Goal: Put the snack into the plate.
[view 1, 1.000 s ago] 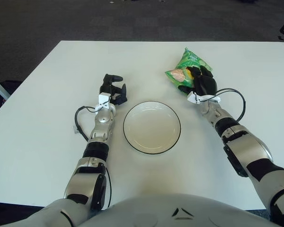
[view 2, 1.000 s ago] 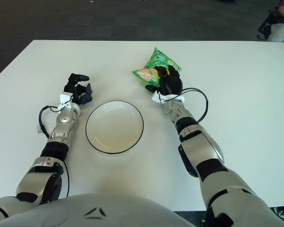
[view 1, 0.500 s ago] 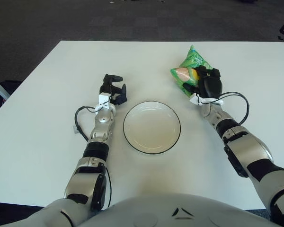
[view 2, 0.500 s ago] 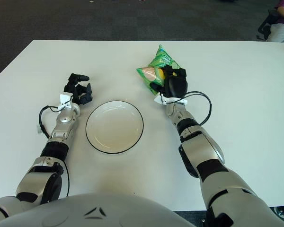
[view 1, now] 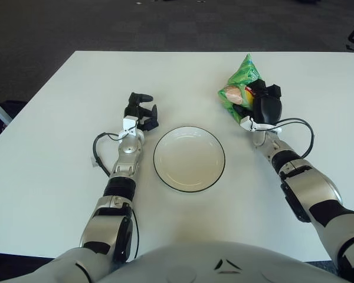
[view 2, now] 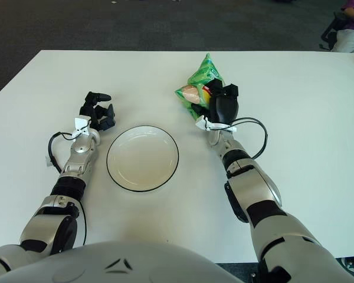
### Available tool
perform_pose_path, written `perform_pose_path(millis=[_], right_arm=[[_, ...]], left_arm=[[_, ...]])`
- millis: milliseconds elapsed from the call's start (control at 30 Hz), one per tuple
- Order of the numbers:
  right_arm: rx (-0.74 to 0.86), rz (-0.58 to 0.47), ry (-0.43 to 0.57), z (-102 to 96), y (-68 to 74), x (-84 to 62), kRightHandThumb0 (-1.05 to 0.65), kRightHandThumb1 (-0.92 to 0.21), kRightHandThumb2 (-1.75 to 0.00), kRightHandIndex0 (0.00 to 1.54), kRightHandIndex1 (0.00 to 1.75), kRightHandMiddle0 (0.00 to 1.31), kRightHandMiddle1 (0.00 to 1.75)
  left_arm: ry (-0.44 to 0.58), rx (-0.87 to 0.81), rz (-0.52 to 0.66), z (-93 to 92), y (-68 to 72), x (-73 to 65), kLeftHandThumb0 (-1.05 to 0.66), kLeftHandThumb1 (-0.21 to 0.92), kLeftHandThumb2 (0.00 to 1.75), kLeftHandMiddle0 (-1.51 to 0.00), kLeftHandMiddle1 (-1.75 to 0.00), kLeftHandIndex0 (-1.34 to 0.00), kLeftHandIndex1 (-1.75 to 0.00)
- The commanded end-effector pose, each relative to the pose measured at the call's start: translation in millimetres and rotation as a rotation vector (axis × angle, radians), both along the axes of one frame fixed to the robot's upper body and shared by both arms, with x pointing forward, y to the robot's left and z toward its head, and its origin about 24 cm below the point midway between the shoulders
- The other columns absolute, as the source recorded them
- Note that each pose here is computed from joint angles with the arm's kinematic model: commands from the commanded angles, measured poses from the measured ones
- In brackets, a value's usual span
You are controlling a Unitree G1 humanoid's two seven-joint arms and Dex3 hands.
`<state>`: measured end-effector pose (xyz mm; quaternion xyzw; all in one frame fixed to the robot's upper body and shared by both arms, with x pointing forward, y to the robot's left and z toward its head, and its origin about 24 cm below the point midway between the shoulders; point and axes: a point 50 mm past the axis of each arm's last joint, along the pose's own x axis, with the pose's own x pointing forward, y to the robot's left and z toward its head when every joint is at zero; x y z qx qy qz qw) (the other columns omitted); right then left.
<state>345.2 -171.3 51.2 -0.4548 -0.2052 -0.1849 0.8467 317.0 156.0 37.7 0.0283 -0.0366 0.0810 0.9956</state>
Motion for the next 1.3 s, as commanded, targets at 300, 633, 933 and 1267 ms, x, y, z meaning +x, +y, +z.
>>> perform_pose_path(millis=[300, 633, 933, 1267], right_arm=[[0.065, 0.015, -0.182, 7.0, -1.6, -10.9, 0.00, -0.44, -1.14, 0.46, 1.75, 0.43, 1.64], [0.070, 0.068, -0.330, 28.3, 5.6, -11.4, 0.00, -0.44, -1.15, 0.46, 1.75, 0.40, 1.68], [0.043, 0.135, -0.455, 44.1, 14.6, -16.1, 0.00, -0.47, -1.14, 0.45, 1.74, 0.34, 1.74], [-0.007, 0.236, -0.513, 58.3, 21.2, -21.6, 0.34, -0.63, -0.91, 0.37, 1.74, 0.50, 1.75]], left_arm=[[0.005, 0.010, 0.011, -0.9, 2.5, 1.2, -0.01, 0.48, 1.05, -0.56, -1.68, -0.38, -1.57], [0.004, 0.015, 0.015, -0.7, 4.1, 1.6, -0.01, 0.48, 1.06, -0.56, -1.68, -0.38, -1.57], [0.006, 0.023, 0.020, -0.5, 5.2, 2.2, -0.01, 0.48, 1.06, -0.55, -1.68, -0.38, -1.57], [0.009, 0.029, 0.026, -0.7, 5.7, 3.3, -0.01, 0.48, 1.06, -0.55, -1.69, -0.38, -1.57]])
